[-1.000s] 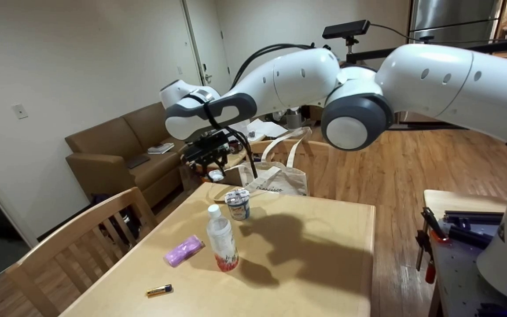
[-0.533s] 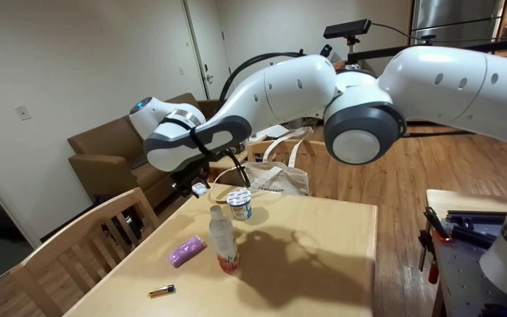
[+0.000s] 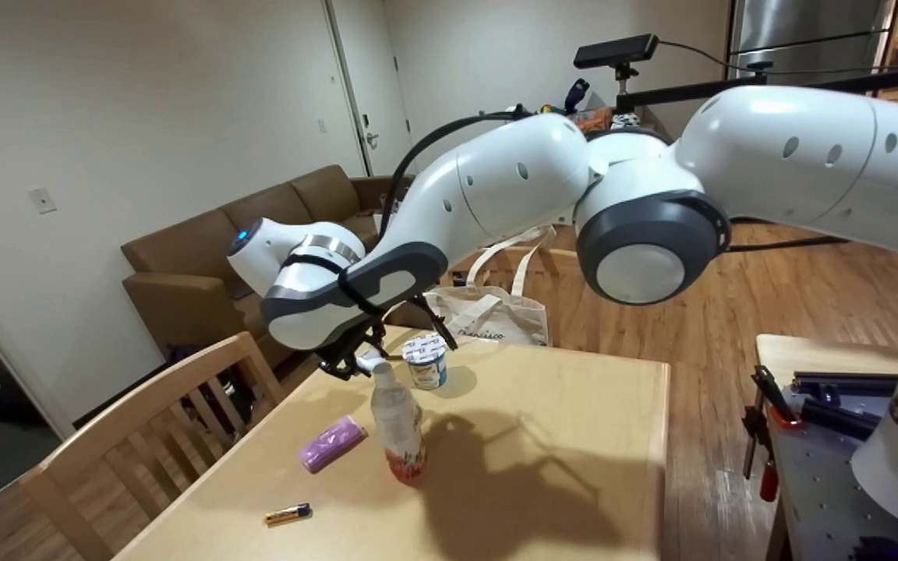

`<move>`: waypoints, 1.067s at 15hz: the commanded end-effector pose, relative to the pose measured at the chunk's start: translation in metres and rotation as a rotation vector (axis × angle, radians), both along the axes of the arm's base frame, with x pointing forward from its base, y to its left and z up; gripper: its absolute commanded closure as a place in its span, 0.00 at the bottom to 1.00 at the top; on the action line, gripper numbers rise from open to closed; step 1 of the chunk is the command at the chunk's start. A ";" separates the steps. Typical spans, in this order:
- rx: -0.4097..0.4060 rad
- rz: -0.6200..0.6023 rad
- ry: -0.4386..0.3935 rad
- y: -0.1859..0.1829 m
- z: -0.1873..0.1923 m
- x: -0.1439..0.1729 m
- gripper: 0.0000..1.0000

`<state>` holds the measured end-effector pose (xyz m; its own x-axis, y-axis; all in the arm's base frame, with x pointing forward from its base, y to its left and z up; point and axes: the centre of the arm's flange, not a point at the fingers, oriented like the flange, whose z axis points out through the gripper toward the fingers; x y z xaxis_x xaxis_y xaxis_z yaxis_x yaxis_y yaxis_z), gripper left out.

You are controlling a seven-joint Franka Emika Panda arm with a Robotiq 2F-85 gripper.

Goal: Pick up the airpods case and put it on the table.

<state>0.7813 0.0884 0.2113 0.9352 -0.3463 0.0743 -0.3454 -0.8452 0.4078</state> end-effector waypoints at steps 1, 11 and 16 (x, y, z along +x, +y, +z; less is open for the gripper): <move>-0.045 -0.001 0.087 -0.029 -0.014 -0.017 0.77; -0.024 0.261 0.144 -0.035 -0.036 -0.021 0.77; 0.014 0.481 0.119 -0.020 -0.044 -0.011 0.77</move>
<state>0.7808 0.0656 0.1682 0.9991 0.0063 -0.0413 0.0229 -0.9087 0.4168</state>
